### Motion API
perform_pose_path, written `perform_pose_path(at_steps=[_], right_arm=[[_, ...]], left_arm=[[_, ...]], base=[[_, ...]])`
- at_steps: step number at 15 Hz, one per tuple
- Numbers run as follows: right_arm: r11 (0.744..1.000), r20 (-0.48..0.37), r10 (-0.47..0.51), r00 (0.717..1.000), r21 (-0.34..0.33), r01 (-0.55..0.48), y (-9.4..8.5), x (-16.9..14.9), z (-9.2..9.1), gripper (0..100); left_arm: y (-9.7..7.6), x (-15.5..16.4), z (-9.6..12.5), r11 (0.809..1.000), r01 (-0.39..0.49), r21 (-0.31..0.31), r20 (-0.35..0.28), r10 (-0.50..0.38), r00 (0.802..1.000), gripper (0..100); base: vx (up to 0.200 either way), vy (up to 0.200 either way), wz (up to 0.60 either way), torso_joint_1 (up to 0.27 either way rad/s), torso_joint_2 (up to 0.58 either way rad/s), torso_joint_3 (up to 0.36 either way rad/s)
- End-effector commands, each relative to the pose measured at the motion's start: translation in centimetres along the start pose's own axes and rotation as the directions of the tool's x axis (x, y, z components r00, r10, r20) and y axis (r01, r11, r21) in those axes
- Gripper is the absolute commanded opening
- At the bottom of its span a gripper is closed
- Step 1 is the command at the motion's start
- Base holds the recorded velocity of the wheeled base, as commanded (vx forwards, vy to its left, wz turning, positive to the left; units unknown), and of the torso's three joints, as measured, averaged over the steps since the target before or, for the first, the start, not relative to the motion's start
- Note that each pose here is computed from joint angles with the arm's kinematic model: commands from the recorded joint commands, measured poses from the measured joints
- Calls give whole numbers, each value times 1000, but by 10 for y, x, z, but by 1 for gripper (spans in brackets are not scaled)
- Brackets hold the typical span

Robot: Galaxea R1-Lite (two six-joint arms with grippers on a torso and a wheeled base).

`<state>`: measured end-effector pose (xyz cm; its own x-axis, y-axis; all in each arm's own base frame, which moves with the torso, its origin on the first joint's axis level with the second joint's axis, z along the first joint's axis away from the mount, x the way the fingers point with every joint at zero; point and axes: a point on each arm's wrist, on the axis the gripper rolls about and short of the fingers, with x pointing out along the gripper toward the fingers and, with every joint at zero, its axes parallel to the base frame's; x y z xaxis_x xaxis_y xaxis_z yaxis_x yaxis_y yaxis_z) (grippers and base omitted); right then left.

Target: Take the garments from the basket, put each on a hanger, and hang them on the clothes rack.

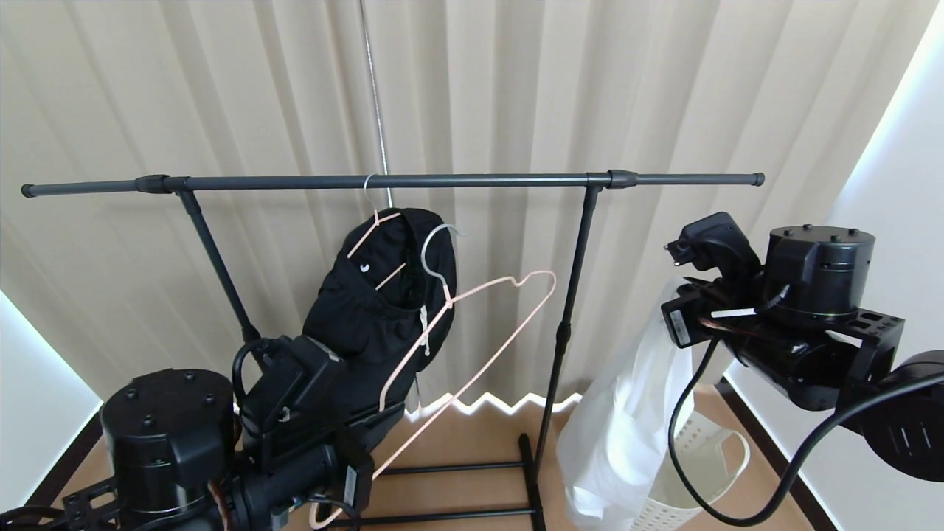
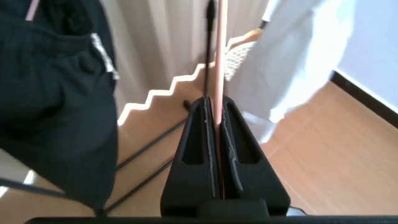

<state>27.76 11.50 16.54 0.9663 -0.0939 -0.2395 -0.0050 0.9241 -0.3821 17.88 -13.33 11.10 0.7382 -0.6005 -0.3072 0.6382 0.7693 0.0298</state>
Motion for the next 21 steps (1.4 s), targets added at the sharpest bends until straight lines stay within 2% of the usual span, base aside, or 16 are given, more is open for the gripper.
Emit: perform_pose_path(at_steps=[1,5,10,16,18,21], right_arm=[[1000,-32,-28,999,-15,27,9,12,-4,0],[998,-9,-69,998,4,69,11,19,-2,0],[999,-4,-46,999,-5,46,20,16,-2,0],[999,-1,-36,999,-9,36,24,13,-2,0],[1000,2,-27,1000,-15,27,30,8,-1,0],[999,10,-36,999,-10,36,30,6,0,0]], left_arm=[[-5,-8,-7,999,51,5,-17,-51,999,0],[-18,-9,-13,983,179,45,-42,-177,983,0],[-32,9,-8,969,239,55,-39,-238,971,0],[-38,39,-1,968,247,54,-28,-246,969,0],[-39,47,4,971,237,15,-2,-237,972,0],[-38,51,8,980,198,5,16,-198,980,0]], base=[[0,0,0,0,0,0],[0,0,0,0,0,0],[0,0,0,0,0,0],[0,0,0,0,0,0],[0,0,0,0,0,0],[0,0,0,0,0,0]])
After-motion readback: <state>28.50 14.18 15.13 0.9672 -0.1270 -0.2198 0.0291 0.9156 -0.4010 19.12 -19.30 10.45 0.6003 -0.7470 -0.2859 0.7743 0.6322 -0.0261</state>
